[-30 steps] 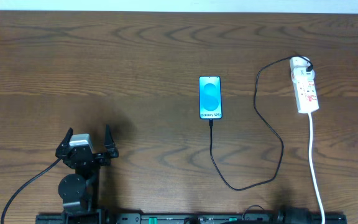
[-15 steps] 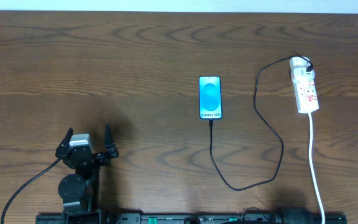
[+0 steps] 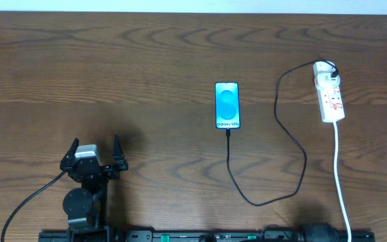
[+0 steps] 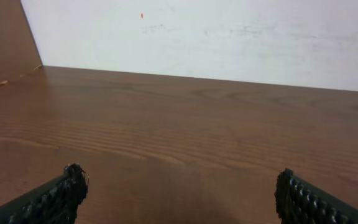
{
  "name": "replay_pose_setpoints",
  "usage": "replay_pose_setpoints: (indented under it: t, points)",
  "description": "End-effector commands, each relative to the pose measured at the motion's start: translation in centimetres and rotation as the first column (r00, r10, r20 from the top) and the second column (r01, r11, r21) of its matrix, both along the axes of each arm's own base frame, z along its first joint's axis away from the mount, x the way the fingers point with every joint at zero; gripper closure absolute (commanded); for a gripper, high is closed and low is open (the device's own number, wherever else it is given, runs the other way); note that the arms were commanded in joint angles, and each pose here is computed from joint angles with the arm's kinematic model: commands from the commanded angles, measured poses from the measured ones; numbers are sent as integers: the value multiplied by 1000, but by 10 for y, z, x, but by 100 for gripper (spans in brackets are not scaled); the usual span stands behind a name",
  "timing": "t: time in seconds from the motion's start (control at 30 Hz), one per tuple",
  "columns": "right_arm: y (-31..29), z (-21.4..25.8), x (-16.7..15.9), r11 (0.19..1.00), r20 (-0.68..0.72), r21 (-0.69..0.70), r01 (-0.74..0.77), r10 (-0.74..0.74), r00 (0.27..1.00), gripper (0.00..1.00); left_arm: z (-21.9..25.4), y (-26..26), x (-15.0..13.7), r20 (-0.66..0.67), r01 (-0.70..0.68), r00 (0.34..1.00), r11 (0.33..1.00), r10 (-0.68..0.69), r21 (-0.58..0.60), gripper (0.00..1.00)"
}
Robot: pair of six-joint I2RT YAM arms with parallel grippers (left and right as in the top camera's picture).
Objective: Plug charger to phone and switch on socket
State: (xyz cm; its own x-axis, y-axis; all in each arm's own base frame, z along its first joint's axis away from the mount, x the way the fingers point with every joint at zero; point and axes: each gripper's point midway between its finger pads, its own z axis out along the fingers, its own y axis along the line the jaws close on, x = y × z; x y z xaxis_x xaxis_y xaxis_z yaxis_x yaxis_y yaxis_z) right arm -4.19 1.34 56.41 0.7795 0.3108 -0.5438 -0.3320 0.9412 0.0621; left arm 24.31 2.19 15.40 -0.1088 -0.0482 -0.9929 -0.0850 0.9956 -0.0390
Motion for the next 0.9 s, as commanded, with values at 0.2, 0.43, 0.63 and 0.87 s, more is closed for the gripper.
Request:
replay_pose_setpoints:
  t: [0.2,0.43,0.63,0.87]
  points:
    - [-17,-109,152,990,-414,58,126,-91,906,1,-15,-2,0,-34,18,999,1000,-17,7,2]
    - [-11,-212,230,991,-617,8,134,-100,780,1,-15,-2,0,-34,18,999,1000,-17,7,2]
    - [-8,-284,262,991,-735,71,114,-25,677,1,-15,-2,0,-34,18,999,1000,-17,6,2]
    - [-14,-313,271,983,-779,111,147,-6,627,1,-15,-2,0,-34,18,999,1000,-17,7,2]
